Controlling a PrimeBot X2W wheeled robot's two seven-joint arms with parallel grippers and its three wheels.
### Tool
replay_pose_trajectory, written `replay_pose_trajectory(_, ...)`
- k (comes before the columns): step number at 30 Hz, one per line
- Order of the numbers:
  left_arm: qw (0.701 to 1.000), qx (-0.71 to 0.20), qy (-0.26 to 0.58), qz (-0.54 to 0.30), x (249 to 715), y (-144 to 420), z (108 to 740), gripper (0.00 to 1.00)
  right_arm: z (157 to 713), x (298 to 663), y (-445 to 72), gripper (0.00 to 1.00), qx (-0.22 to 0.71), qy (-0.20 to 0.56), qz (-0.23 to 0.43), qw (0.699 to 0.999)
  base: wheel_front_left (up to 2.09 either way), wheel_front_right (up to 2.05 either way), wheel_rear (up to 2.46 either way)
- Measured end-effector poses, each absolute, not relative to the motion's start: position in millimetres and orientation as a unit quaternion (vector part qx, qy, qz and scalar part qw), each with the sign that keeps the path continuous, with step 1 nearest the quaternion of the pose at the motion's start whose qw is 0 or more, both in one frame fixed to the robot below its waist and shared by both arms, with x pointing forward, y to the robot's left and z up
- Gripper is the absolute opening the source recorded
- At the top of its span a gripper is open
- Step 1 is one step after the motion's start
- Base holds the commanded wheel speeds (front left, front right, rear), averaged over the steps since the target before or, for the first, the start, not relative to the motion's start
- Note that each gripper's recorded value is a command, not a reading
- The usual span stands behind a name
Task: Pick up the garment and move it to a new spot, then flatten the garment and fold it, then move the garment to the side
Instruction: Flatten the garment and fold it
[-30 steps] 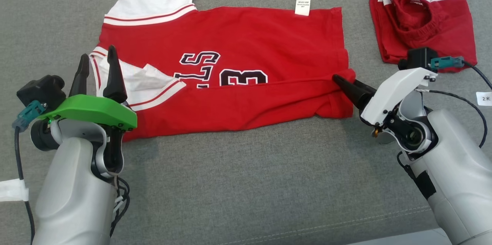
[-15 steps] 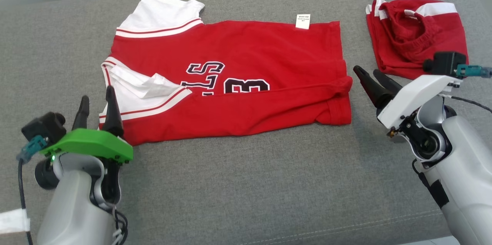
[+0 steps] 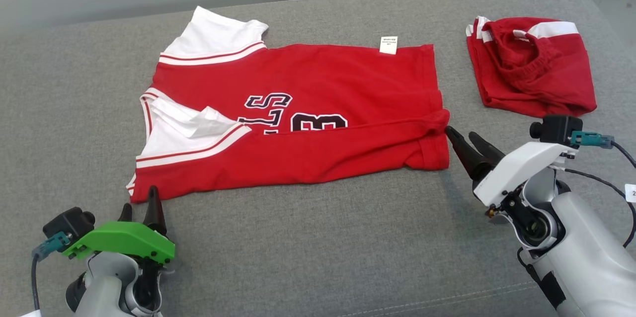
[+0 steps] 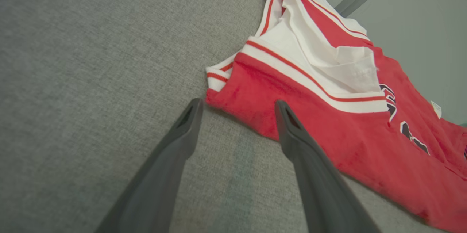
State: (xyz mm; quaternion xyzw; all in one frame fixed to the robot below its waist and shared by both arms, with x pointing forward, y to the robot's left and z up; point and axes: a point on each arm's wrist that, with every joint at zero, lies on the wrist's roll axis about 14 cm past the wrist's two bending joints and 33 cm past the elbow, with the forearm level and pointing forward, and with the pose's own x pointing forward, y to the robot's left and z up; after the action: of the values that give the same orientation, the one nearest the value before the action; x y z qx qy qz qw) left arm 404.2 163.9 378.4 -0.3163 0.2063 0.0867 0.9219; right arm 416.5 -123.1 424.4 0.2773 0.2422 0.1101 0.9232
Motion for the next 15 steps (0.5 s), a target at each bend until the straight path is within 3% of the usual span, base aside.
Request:
replay_pose_trajectory(8,0.898,-0.368,0.22,0.103,407,161,372,0.99,429,414,-132,1.0,0.278,0.23,0.101,0.927,0.0,0.0,0.0)
replay_pose_trajectory(9,0.896,-0.372,0.22,0.105,408,161,372,0.77,429,413,-133,1.0,0.278,0.23,0.1,0.927,0.0,0.0,0.0)
replay_pose_trajectory(10,0.894,-0.374,0.221,0.106,409,161,371,0.49,429,412,-135,1.0,0.278,0.229,0.097,0.928,0.0,0.0,0.0)
replay_pose_trajectory(13,0.893,-0.377,0.222,0.104,411,157,370,0.09,426,407,-141,1.0,0.28,0.229,0.087,0.928,0.0,0.0,0.0)
replay_pose_trajectory(14,0.889,-0.386,0.222,0.104,413,155,371,0.0,422,403,-147,1.0,0.28,0.23,0.078,0.929,0.0,0.0,0.0)
replay_pose_trajectory(15,0.889,-0.388,0.22,0.105,414,155,371,0.0,419,400,-148,1.0,0.28,0.234,0.075,0.928,0.0,0.0,0.0)
